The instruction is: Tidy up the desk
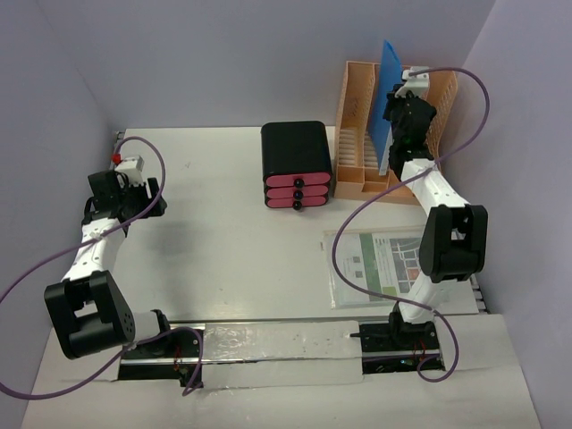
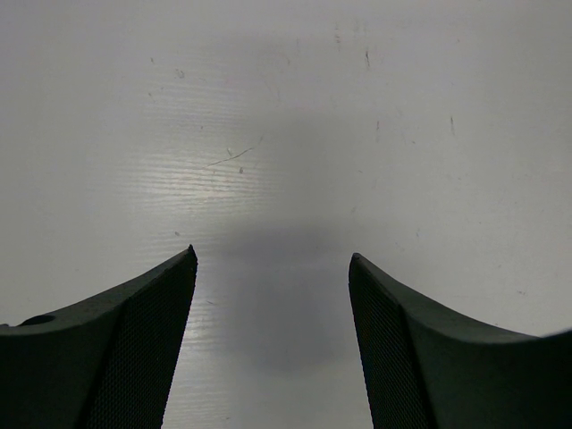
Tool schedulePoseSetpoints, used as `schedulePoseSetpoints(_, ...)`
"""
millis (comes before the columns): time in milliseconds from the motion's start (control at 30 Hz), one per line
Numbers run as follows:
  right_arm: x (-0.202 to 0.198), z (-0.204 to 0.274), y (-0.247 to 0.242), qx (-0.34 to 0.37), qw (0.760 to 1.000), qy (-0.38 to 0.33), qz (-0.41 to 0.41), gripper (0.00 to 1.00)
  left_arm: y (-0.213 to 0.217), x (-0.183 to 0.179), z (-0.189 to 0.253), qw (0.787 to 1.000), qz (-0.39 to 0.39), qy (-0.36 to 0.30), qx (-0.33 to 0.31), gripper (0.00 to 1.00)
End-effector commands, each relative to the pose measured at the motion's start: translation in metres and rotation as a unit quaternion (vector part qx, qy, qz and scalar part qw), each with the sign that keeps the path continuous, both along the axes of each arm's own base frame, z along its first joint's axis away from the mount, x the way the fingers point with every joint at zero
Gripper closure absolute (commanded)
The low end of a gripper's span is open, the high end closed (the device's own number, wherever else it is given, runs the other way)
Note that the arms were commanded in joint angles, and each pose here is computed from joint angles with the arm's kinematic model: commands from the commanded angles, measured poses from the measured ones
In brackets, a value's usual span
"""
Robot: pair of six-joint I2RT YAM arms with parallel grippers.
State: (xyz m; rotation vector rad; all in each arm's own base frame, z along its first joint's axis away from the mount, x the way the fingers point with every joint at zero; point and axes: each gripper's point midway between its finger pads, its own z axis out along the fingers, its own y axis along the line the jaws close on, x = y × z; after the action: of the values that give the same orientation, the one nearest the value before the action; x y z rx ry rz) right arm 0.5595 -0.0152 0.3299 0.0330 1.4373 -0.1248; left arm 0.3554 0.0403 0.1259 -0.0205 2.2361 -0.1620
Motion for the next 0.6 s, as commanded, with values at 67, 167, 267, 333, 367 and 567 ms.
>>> schedulePoseSetpoints(67,-0.005,0.019,0.006,-0.020,0.999,-0.018,0.025,1.00,0.002,0.012,0.021,0.999,-0.009,-0.038,0.007,0.25)
schedulePoseSetpoints(167,-0.024,0.036,0.009,-0.023,0.997,-0.063,0.033,1.00,0.002,0.012,0.020,0.999,-0.010,-0.036,0.005,0.25)
schedulePoseSetpoints(267,-0.040,0.061,0.010,-0.011,0.993,-0.116,0.034,1.00,0.002,0.012,0.019,0.999,-0.012,-0.034,0.004,0.25)
schedulePoseSetpoints(333,-0.053,0.082,0.010,-0.003,0.987,-0.156,0.033,1.00,0.001,0.012,0.018,0.999,-0.011,-0.033,0.003,0.25)
schedulePoseSetpoints(367,-0.058,0.089,0.009,0.003,0.984,-0.176,0.032,1.00,0.001,0.012,0.018,0.999,-0.011,-0.032,0.003,0.25)
schedulePoseSetpoints(567,-0.069,0.109,0.004,0.029,0.969,-0.245,0.023,1.00,0.001,0.012,0.017,0.999,-0.013,-0.030,0.001,0.25)
